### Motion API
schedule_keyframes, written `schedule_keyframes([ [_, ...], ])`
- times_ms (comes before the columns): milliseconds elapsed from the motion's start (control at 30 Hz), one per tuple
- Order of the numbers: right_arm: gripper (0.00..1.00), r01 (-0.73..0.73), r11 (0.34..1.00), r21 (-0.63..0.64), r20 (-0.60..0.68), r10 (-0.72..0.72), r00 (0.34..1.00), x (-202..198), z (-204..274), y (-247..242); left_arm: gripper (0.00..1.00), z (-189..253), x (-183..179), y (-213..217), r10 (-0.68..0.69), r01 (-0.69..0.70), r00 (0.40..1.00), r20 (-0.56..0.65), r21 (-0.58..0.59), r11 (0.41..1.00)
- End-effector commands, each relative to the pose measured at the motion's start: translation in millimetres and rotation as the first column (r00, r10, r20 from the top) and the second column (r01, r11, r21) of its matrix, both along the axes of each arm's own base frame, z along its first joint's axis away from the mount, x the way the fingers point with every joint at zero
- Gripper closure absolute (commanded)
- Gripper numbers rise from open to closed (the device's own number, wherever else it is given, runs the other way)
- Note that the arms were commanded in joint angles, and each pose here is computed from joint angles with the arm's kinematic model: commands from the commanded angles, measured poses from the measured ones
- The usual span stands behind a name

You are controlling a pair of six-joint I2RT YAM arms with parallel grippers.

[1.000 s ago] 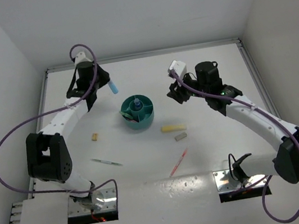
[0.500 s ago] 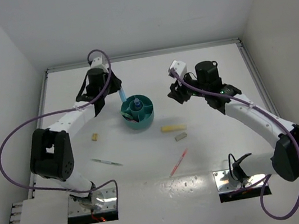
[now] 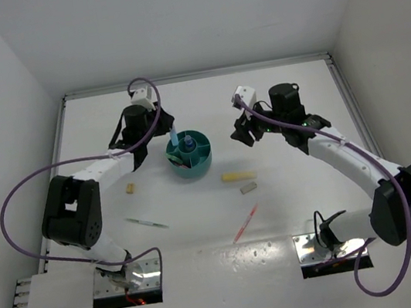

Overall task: Sort the stationery into containers
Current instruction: Place the pen in the storage box.

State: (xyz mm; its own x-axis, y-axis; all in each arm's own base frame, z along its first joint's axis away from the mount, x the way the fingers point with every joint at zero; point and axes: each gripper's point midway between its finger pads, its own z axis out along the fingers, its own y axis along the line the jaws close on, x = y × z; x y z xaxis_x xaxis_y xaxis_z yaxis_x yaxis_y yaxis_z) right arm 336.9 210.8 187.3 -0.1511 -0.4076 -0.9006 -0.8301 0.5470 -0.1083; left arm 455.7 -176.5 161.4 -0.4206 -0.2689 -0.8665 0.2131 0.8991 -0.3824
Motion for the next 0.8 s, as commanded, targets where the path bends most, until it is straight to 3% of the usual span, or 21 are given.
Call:
schedule_keyframes([
  [0,0.44,-0.037,0.999,0.020,0.030,0.037,0.999,1,8,4,1.00,8,-2,-12,-0.067,0.068,0.994,0.083,-0.006,0.998],
  [167,0.42,-0.045,0.999,0.029,0.017,0.044,0.999,2,6,1,0.93,-2,-6,-14,-0.089,0.090,0.991,0.101,-0.007,0.996],
  [300,0.42,-0.052,0.998,0.031,0.007,0.052,0.999,0,4,2,0.78,-3,-11,-20,-0.124,0.124,0.985,0.124,0.004,0.992],
  [400,0.41,-0.043,0.999,0.028,-0.002,0.043,0.999,2,1,-1,0.57,-2,-11,-22,-0.132,0.133,0.982,0.138,-0.001,0.991],
  [500,0.39,-0.043,0.999,0.028,-0.002,0.043,0.999,2,1,-1,0.46,8,-12,-21,-0.131,0.133,0.979,0.159,-0.005,0.991],
  [600,0.33,-0.043,0.999,0.022,-0.021,0.043,0.999,2,-5,-1,0.42,14,-15,-20,-0.131,0.133,0.978,0.162,-0.006,0.991],
  [700,0.33,-0.054,0.999,0.005,-0.010,0.054,0.998,4,-6,-1,0.42,24,-15,-17,-0.112,0.114,0.979,0.173,-0.005,0.993],
  [767,0.60,-0.077,0.996,-0.036,-0.020,0.076,0.997,1,-15,-4,0.54,43,-15,-8,-0.088,0.092,0.976,0.201,-0.010,0.996],
])
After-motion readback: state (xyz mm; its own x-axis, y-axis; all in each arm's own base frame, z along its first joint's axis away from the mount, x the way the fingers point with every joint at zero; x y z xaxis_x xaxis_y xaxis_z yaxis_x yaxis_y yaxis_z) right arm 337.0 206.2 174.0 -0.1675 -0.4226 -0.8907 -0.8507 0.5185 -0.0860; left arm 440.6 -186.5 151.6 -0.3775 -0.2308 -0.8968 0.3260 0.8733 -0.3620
